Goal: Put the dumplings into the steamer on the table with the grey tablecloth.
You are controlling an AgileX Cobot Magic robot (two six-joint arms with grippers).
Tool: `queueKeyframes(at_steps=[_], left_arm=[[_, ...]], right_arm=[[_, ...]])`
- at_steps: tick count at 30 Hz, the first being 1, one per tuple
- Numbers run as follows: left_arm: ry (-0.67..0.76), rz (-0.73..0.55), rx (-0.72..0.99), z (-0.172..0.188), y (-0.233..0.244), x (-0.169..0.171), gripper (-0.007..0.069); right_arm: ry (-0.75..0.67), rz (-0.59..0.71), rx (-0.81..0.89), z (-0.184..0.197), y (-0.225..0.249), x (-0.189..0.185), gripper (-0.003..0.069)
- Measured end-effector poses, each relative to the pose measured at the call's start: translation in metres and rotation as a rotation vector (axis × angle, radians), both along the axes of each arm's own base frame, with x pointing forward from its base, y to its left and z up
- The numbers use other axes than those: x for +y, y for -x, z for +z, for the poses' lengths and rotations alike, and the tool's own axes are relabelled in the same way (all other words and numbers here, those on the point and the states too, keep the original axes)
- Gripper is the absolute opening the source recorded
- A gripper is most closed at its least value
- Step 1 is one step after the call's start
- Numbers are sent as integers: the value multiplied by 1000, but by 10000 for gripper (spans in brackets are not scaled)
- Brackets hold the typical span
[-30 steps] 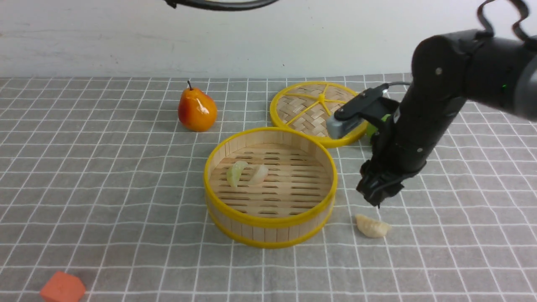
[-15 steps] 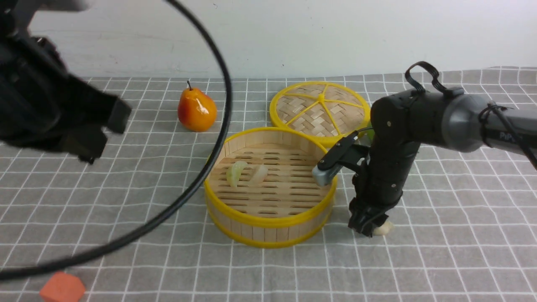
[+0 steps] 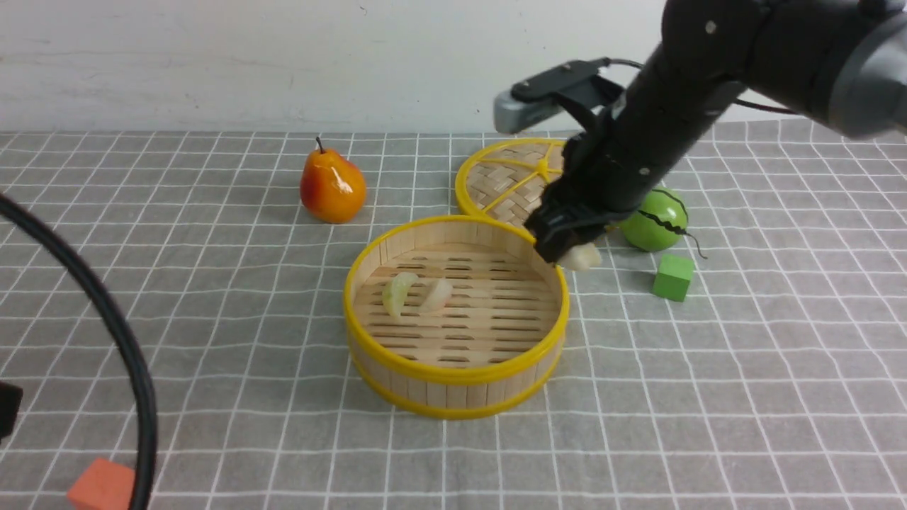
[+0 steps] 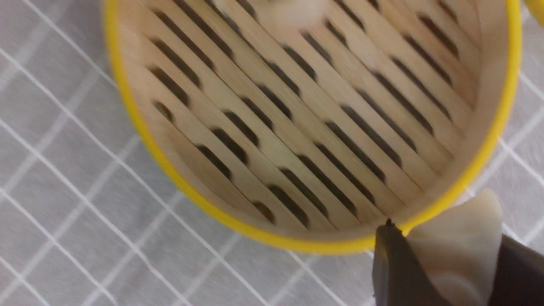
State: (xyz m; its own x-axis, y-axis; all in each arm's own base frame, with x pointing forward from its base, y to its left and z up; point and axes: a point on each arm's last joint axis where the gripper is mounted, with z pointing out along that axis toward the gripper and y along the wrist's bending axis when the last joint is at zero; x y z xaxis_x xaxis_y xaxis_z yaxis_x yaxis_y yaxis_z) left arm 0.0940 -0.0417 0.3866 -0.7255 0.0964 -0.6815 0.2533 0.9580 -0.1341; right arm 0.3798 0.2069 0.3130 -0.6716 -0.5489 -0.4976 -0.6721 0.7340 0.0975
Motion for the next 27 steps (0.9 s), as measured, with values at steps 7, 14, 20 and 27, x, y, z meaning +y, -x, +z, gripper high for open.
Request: queueKeyframes(at_steps=[7, 14, 20, 27], left_arm=[[20, 10, 17, -11, 3, 1, -14], [18, 10, 26, -11, 4, 1, -14], [-3, 5, 21, -12, 4, 2, -14], [45, -2, -100, -8, 24, 12, -14]], right_arm=[[52, 94, -52, -47, -5, 56, 199], [147, 95, -51, -103, -17, 74, 215], [176, 43, -39, -115, -21, 72, 419], [189, 18, 16, -62, -4, 60, 499]])
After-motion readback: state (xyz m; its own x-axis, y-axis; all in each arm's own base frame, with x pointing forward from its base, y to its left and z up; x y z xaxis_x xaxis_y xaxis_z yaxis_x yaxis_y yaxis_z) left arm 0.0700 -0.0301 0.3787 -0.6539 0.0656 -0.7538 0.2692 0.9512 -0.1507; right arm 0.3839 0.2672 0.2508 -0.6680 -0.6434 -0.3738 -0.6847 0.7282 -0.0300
